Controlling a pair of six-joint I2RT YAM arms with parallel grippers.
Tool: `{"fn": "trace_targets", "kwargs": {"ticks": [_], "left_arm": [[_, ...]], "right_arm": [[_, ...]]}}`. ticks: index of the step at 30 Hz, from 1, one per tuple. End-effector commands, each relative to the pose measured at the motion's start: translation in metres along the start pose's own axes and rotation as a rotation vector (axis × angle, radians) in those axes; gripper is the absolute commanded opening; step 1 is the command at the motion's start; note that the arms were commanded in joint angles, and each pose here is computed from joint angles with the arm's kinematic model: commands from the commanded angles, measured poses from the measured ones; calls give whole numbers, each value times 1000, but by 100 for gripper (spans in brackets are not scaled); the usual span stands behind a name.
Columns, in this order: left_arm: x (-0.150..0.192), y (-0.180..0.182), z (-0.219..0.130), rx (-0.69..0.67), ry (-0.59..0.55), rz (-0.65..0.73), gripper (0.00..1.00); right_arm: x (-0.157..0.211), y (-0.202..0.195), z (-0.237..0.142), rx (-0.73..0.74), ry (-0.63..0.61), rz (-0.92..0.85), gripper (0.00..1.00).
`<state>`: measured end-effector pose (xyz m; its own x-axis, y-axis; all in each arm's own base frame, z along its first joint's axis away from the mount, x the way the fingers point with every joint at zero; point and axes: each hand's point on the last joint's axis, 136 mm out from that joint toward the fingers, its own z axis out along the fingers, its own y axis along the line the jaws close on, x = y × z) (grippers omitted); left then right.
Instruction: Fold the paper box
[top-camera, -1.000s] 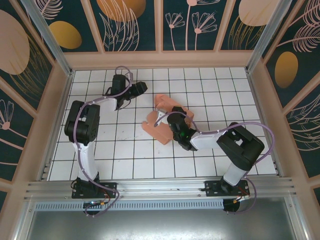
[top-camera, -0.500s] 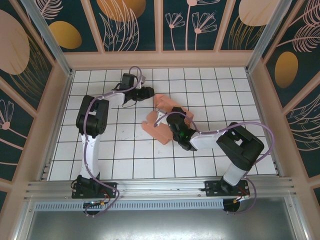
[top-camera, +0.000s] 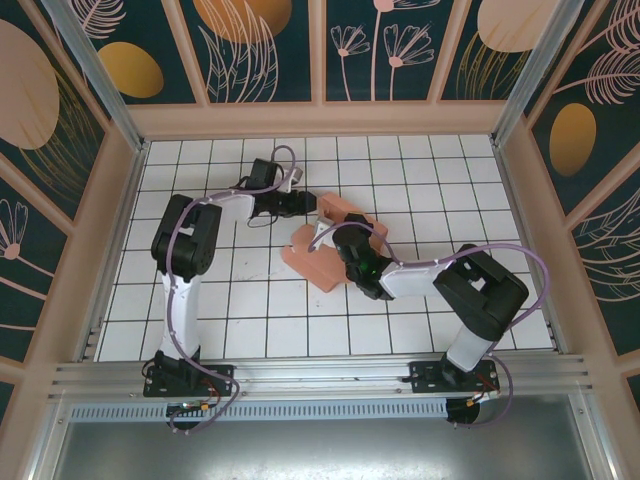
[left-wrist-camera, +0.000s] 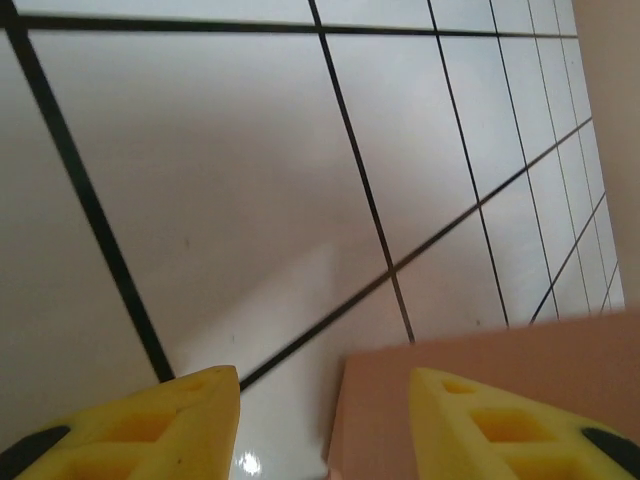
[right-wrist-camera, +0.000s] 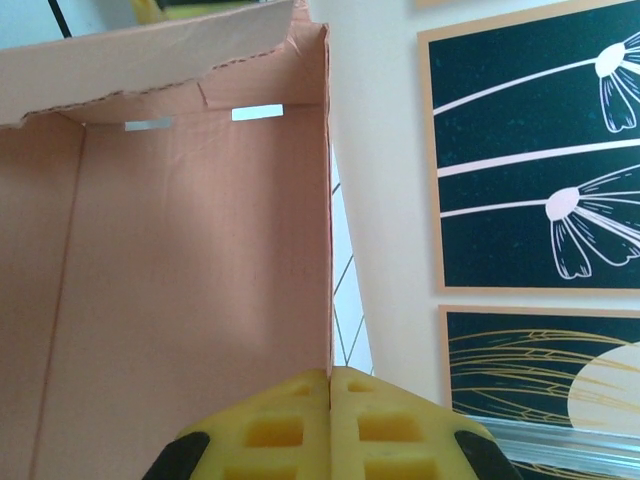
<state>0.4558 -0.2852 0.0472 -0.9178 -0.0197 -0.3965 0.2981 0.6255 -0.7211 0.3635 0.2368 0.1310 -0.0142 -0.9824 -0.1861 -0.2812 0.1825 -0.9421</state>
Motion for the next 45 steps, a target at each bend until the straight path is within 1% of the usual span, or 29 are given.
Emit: {"fn": "trace_targets", "kwargs": {"ticks": [1, 4, 8, 13, 17, 22, 27, 33, 36, 39, 41, 42, 45], "left_arm": [[-10, -28, -15, 57, -60, 119, 49], [-8, -36, -14, 74, -82, 193, 51], [-4, -39, -10, 89, -88, 258, 55], [3, -44, -14, 123, -113, 356, 58], [9, -54, -18, 178, -118, 405, 60], [10, -63, -20, 213, -141, 443, 60], [8, -61, -11, 210, -121, 427, 55], [12, -64, -7, 218, -109, 443, 47], [15, -64, -5, 218, -107, 452, 45], [16, -64, -5, 213, -122, 460, 43], [14, -65, -7, 204, -144, 471, 40], [14, -65, -8, 198, -155, 478, 35], [11, -66, -11, 180, -187, 496, 32]], "right_arm": [[-5, -14, 1, 21, -15, 71, 0], [-6, -14, 0, 15, -22, 84, 0], [-5, -14, 1, 6, -22, 98, 0], [-2, -13, 2, -4, -17, 110, 0], [-3, -13, 3, -6, -17, 116, 0], [-3, -12, 4, -9, -16, 114, 0], [-5, -10, 5, -16, -19, 109, 0], [-9, -7, 5, -27, -30, 98, 0], [-11, -8, 5, -27, -40, 100, 0], [-14, -7, 3, -31, -54, 100, 0], [-14, -5, 3, -34, -57, 96, 0], [-14, -5, 3, -34, -60, 98, 0], [-15, -4, 3, -41, -67, 103, 0]]}}
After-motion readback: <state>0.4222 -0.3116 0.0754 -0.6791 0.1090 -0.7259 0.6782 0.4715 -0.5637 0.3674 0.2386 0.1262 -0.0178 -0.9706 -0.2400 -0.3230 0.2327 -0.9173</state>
